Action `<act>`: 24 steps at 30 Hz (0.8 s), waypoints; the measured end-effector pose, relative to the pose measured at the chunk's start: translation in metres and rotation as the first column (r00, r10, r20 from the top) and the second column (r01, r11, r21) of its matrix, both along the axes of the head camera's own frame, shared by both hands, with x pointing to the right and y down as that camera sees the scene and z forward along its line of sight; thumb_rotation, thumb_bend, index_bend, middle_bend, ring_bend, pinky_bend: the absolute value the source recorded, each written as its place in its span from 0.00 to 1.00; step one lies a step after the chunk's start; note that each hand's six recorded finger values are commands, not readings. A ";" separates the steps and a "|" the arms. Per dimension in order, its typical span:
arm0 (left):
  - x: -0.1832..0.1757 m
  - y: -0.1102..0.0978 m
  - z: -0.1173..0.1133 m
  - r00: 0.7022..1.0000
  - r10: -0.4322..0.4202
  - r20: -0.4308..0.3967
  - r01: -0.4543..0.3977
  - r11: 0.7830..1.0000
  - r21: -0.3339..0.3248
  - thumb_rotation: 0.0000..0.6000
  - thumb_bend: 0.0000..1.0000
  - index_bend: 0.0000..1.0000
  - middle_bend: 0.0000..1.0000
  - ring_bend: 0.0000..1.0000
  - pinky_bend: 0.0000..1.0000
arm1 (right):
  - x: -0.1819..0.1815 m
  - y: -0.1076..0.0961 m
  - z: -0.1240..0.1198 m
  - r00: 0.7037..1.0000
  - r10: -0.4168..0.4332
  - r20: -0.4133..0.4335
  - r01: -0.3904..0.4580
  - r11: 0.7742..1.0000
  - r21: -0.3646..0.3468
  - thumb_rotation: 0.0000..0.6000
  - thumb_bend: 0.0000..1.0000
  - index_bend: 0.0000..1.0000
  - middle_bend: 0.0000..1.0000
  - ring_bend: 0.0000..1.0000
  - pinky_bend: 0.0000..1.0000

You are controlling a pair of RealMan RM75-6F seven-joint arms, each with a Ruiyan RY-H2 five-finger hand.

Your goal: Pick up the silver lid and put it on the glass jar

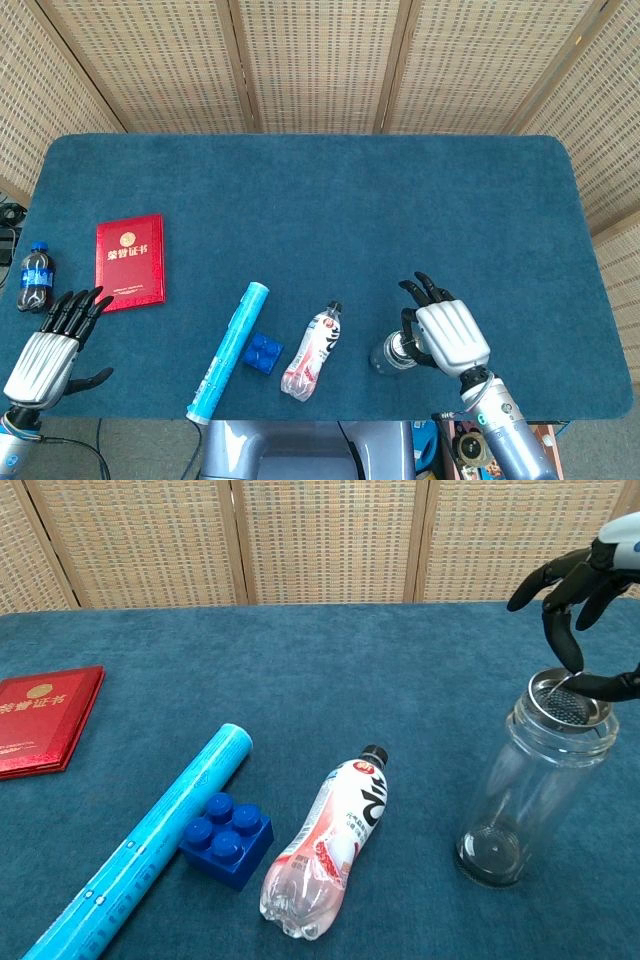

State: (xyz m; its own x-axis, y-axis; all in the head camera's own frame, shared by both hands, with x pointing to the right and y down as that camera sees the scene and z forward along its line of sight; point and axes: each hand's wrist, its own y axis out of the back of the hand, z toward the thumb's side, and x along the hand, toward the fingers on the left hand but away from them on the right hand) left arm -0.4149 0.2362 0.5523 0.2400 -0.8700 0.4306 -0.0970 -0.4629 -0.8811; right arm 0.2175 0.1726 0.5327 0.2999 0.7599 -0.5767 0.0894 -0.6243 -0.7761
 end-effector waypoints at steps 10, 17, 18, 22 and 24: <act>0.000 0.000 0.000 1.000 -0.002 -0.001 0.002 1.000 0.001 1.00 0.16 0.00 0.00 0.00 0.00 | 0.001 0.004 0.003 1.000 -0.019 0.001 0.019 0.999 -0.032 1.00 0.39 0.57 0.07 0.00 0.30; 0.000 0.000 -0.001 1.000 -0.002 -0.002 0.002 1.000 0.003 1.00 0.16 0.00 0.00 0.00 0.00 | 0.003 0.003 0.001 1.000 -0.021 0.021 0.022 0.999 -0.045 1.00 0.31 0.36 0.00 0.00 0.29; 0.000 -0.001 -0.001 1.000 -0.002 -0.002 0.002 1.000 0.003 1.00 0.16 0.00 0.00 0.00 0.00 | 0.003 0.003 0.000 1.000 -0.020 0.024 0.021 0.999 -0.043 1.00 0.30 0.35 0.00 0.00 0.29; -0.001 -0.001 -0.001 1.000 -0.005 -0.002 0.005 1.000 0.006 1.00 0.16 0.00 0.00 0.00 0.00 | 0.007 -0.002 -0.004 1.000 -0.013 0.022 0.013 1.000 -0.025 1.00 0.22 0.30 0.00 0.00 0.26; -0.002 -0.001 -0.001 1.000 -0.007 -0.003 0.007 1.000 0.006 1.00 0.16 0.00 0.00 0.00 0.00 | 0.011 -0.004 -0.007 1.000 -0.006 0.015 0.006 1.000 -0.013 1.00 0.21 0.29 0.00 0.00 0.25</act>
